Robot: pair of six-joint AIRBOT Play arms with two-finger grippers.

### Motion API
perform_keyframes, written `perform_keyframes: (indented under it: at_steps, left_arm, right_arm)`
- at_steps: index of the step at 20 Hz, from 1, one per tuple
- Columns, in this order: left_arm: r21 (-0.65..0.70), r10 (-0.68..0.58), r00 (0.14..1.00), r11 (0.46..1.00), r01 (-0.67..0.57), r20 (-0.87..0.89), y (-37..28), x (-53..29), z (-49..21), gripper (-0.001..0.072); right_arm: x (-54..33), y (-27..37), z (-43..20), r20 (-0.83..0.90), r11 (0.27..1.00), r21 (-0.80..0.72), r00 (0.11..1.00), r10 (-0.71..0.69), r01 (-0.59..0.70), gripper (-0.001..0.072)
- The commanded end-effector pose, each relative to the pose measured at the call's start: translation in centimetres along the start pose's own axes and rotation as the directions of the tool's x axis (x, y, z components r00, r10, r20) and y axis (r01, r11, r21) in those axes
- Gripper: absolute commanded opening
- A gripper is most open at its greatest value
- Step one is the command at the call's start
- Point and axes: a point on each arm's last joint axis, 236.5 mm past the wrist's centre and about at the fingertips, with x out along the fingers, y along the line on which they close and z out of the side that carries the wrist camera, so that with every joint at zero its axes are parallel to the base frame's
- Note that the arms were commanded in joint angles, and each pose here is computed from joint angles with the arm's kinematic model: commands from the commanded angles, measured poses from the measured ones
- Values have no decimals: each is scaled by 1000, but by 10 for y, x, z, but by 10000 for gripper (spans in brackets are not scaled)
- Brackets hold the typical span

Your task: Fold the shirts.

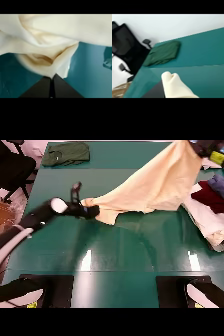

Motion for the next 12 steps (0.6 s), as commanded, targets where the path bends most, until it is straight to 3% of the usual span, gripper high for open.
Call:
perform_keyframes:
  at_steps: [1,4,9,12]
  left_arm:
    - [141,40,971,987,-75,235,-21,-123,59,20]
    - [151,173,871,951,-269,459,-5,-237,87,20]
    - [224,138,767,911,-347,626,-37,-319,114,20]
    - [195,184,644,860,-471,743,-41,-379,135,21]
  right_arm:
    - [-35,-53,31,70,989,13,986,-150,149,15]
    - [-64,-74,55,143,976,41,966,-217,213,16]
    - [-78,-44,51,138,983,18,973,-183,183,15]
    - [-97,-23,44,118,985,-19,979,-168,172,16]
